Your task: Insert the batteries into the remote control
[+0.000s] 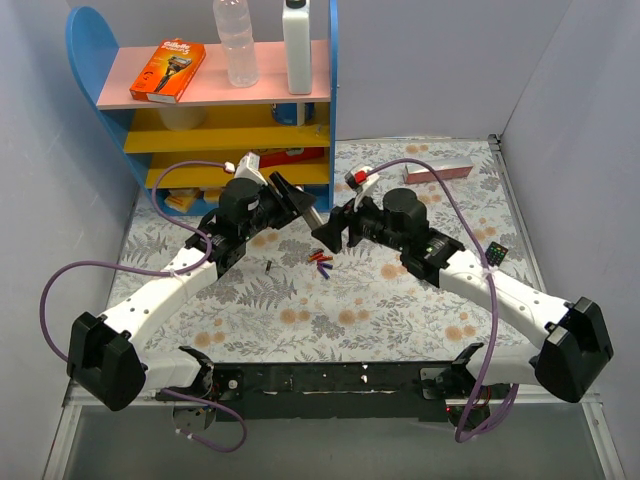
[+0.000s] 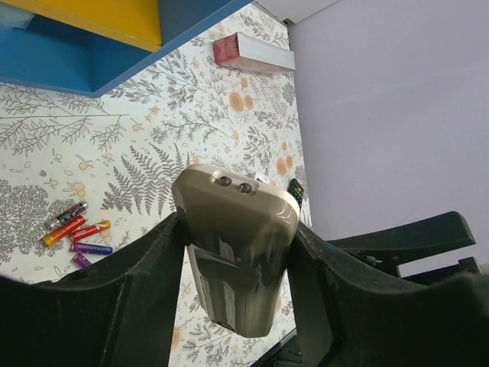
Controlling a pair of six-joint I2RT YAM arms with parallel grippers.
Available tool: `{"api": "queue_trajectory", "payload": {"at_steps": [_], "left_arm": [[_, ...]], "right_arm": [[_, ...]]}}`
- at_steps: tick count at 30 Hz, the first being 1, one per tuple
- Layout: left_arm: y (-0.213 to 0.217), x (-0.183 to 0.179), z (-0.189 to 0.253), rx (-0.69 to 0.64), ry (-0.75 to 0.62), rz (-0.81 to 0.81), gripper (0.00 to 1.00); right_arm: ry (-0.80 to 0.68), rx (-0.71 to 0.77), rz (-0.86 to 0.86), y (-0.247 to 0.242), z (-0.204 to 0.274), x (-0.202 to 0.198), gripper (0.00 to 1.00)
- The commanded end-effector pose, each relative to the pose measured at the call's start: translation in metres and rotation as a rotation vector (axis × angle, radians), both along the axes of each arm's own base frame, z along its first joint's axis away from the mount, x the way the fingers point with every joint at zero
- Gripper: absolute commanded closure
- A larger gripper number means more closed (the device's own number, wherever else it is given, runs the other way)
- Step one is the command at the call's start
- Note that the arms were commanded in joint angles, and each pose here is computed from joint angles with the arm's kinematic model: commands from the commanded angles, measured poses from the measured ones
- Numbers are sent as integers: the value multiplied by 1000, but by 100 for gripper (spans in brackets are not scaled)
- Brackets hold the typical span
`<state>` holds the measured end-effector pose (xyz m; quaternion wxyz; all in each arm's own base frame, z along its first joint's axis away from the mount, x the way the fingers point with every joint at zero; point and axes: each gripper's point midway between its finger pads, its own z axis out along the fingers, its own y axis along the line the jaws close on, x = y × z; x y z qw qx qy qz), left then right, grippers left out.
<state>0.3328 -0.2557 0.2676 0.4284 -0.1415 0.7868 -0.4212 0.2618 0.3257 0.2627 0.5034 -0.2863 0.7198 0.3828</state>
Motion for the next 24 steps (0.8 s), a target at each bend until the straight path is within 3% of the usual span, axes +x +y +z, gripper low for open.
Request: {"api": "queue_trajectory", "payload": {"at_steps": [1, 8, 13, 16, 18, 21, 24], "left_arm": [[6, -1, 24, -19, -43, 26, 100], [12, 0, 24, -12, -51, 55, 100], [13, -4, 24, 3, -64, 40, 100], [14, -8, 24, 2, -71, 33, 89], [15, -10, 25, 2, -80, 29, 70], [18, -13, 25, 4, -94, 33, 42], [23, -18, 32, -10, -134, 42, 20]], "right_arm": [[-109, 25, -25, 22, 25, 10, 22], [-131, -6, -68, 39, 18, 10, 32], [-106, 2, -89, 39, 18, 10, 51], [-67, 11, -108, 38, 16, 10, 72], [-46, 23, -114, 37, 15, 8, 87], [2, 63, -147, 32, 17, 6, 98], [37, 138, -193, 24, 32, 4, 99]]}}
